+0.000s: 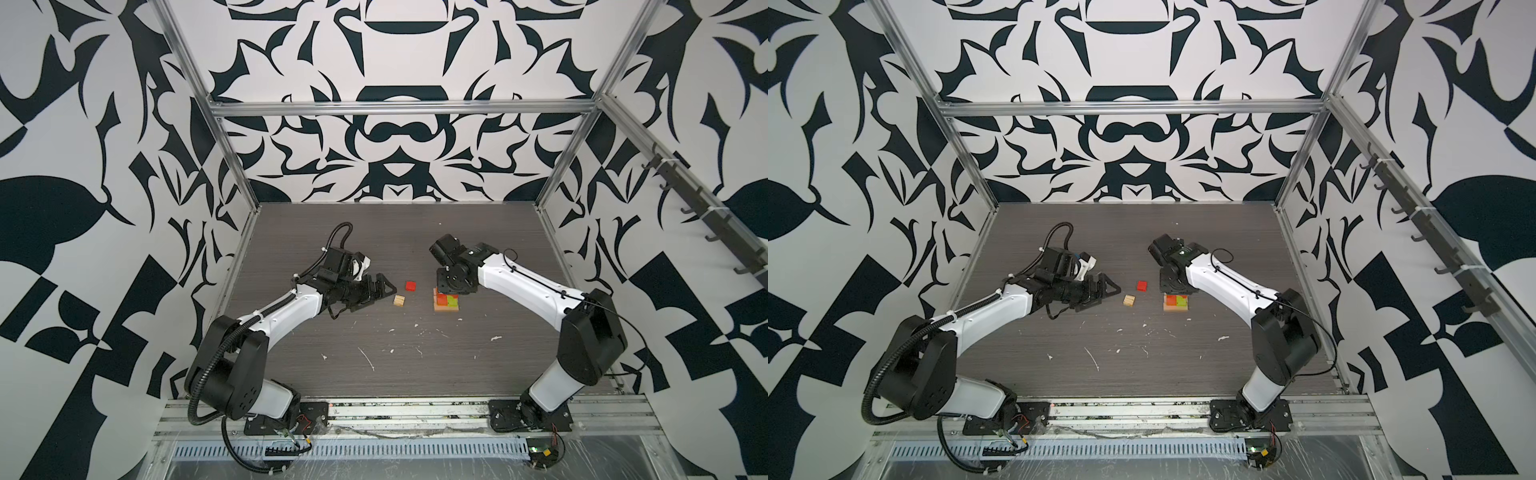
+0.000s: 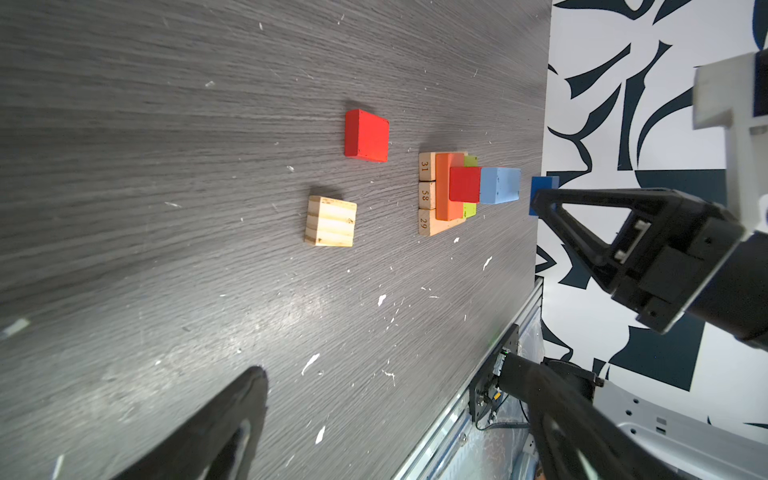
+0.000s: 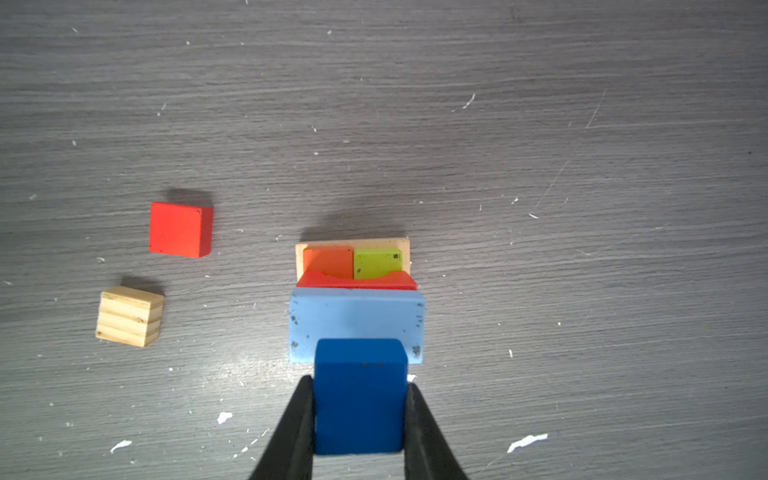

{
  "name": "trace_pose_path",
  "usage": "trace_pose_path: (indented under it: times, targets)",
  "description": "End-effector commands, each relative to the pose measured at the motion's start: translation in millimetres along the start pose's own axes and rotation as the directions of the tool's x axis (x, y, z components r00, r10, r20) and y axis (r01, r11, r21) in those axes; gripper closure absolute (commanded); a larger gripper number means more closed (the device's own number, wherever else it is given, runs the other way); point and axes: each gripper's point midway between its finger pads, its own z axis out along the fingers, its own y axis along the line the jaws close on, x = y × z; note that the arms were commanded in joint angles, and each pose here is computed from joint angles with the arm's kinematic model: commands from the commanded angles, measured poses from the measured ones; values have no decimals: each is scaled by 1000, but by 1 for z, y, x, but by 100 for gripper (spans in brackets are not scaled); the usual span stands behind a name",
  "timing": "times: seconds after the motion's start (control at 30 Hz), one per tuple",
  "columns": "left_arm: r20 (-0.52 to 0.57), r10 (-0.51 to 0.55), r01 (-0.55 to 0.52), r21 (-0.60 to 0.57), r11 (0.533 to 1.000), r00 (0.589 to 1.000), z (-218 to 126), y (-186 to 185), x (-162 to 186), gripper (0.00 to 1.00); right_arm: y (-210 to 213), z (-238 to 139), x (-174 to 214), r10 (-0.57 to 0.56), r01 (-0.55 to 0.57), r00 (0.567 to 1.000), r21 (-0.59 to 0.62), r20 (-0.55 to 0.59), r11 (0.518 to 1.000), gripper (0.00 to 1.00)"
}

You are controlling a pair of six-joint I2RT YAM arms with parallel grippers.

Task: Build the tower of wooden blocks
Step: 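Lower the blue cube onto the light blue block with the right gripper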

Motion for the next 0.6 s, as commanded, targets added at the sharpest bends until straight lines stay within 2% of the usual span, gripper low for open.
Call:
trace_pose_path:
  times: [0.0, 0.57]
  targets:
    - [19, 19, -19, 8, 1000, 1000, -2, -9, -8, 0, 0, 0, -5, 13, -13, 1000, -1, 15, 1000, 72]
    - [16, 22, -22, 7, 1000, 1000, -3, -10, -7, 0, 3, 9, -5, 9, -9, 1000, 7, -1, 1000, 72]
